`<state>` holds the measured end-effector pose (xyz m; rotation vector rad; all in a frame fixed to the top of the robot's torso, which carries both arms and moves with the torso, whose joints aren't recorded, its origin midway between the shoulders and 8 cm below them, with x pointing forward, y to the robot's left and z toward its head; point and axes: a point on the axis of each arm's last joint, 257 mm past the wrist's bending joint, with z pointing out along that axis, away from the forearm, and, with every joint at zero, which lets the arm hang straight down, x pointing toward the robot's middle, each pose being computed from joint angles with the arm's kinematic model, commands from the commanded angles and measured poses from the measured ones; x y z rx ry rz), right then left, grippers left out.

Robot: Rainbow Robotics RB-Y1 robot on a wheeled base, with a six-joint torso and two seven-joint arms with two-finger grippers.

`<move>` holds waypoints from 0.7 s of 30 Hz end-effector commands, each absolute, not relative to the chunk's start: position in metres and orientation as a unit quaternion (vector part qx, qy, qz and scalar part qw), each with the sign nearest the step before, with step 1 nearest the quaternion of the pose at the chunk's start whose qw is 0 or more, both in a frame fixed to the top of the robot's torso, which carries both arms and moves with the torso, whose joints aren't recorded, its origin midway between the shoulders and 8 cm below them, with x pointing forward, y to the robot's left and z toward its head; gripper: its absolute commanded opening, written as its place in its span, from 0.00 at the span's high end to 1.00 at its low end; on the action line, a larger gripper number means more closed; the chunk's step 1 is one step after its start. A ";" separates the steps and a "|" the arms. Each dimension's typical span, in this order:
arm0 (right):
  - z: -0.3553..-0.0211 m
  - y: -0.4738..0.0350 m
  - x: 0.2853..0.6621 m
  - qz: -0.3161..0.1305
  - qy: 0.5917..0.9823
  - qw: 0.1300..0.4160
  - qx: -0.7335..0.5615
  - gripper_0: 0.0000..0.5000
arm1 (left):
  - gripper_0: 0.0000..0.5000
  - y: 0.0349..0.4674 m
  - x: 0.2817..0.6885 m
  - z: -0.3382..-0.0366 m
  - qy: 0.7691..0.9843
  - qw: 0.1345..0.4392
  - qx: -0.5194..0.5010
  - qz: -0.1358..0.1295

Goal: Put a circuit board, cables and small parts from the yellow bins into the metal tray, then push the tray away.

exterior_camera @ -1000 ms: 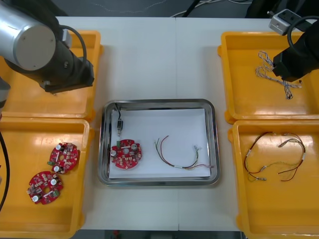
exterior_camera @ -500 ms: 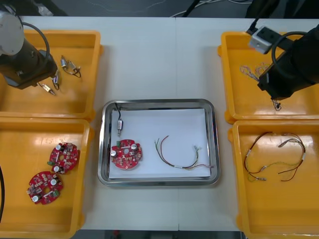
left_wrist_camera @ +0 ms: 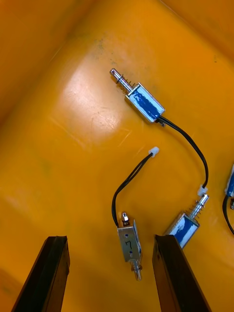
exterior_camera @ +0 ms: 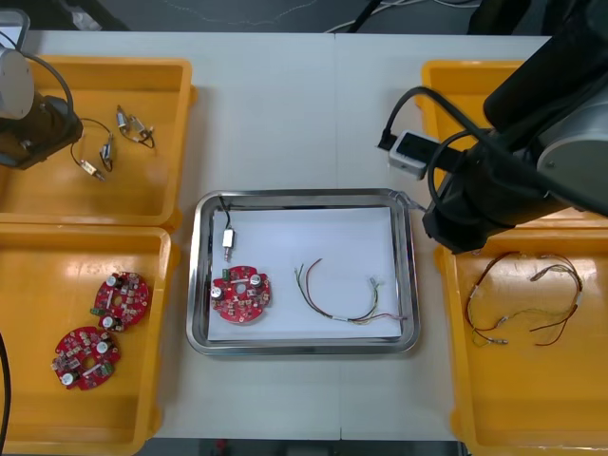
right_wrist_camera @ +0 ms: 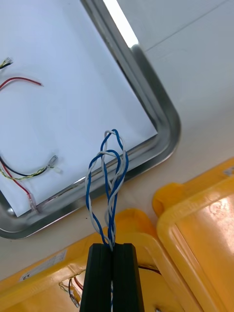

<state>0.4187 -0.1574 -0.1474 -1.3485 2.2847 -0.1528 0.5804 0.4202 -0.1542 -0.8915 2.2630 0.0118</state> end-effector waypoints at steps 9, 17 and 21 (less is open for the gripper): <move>-0.167 -0.109 0.428 -0.094 0.784 0.241 -0.565 1.00 | 0.00 0.420 0.605 -0.134 0.865 0.382 -0.327 -0.006; -0.178 -0.084 0.445 -0.102 0.774 0.231 -0.580 1.00 | 0.00 0.392 0.611 -0.148 0.871 0.374 -0.317 -0.027; -0.187 -0.071 0.458 -0.105 0.771 0.231 -0.584 1.00 | 0.00 0.383 0.611 -0.153 0.873 0.371 -0.314 -0.031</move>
